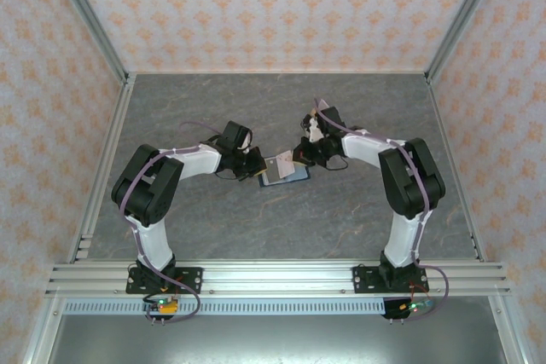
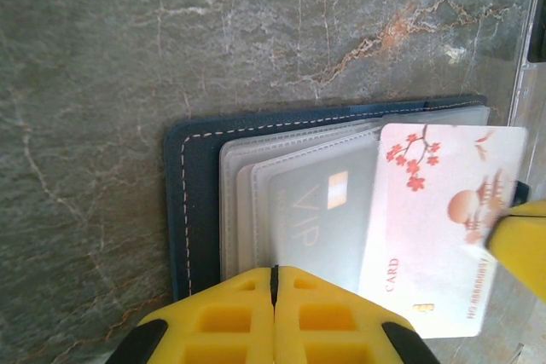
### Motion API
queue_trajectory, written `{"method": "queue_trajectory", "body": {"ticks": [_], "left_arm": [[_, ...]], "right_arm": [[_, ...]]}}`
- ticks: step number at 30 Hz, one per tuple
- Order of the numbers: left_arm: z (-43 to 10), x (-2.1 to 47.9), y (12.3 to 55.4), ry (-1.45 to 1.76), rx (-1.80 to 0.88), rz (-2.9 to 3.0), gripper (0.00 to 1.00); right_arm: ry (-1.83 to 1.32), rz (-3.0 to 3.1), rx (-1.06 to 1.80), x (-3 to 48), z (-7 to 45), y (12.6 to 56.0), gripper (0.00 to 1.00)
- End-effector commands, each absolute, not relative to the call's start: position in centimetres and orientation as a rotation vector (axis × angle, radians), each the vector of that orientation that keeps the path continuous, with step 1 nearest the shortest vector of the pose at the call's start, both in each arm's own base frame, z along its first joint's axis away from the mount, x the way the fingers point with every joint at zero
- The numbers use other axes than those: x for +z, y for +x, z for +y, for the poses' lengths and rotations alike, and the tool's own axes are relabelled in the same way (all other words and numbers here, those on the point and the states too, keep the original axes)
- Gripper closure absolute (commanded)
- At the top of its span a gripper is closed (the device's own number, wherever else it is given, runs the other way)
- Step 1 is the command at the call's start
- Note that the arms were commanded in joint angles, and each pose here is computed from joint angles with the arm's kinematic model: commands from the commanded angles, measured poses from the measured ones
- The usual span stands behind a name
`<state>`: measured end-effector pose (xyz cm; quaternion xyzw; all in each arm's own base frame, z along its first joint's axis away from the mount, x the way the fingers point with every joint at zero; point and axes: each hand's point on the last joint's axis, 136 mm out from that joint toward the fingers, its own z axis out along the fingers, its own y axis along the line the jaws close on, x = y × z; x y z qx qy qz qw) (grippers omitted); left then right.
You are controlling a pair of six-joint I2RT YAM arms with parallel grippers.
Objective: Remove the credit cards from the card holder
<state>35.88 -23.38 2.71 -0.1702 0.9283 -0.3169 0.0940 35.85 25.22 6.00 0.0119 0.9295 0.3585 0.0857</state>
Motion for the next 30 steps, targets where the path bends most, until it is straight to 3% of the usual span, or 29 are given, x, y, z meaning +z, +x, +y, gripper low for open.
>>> {"method": "queue_trajectory", "body": {"ticks": [1,9,14,19,30], "left_arm": [[-22.0,1.2,34.5,-0.515,-0.813,2.835,0.94],[-23.4,4.8,35.9,-0.442,-0.916,2.763,0.89],[-22.4,8.4,36.8,-0.431,-0.899,2.692,0.69],[-18.2,10.2,36.4,-0.495,-0.737,2.651,0.45],[-10.5,10.3,34.1,-0.625,-0.477,2.606,0.09]], "right_arm": [[-0.03,2.72,0.982,7.8,24.2,35.9,1.0],[-0.103,2.581,0.862,12.2,22.7,36.5,1.0],[-0.12,2.472,0.747,15.6,21.5,37.9,1.0],[-0.168,2.391,0.505,18.9,19.3,39.9,1.0],[-0.413,2.341,0.148,21.7,16.7,43.8,1.0]]}}
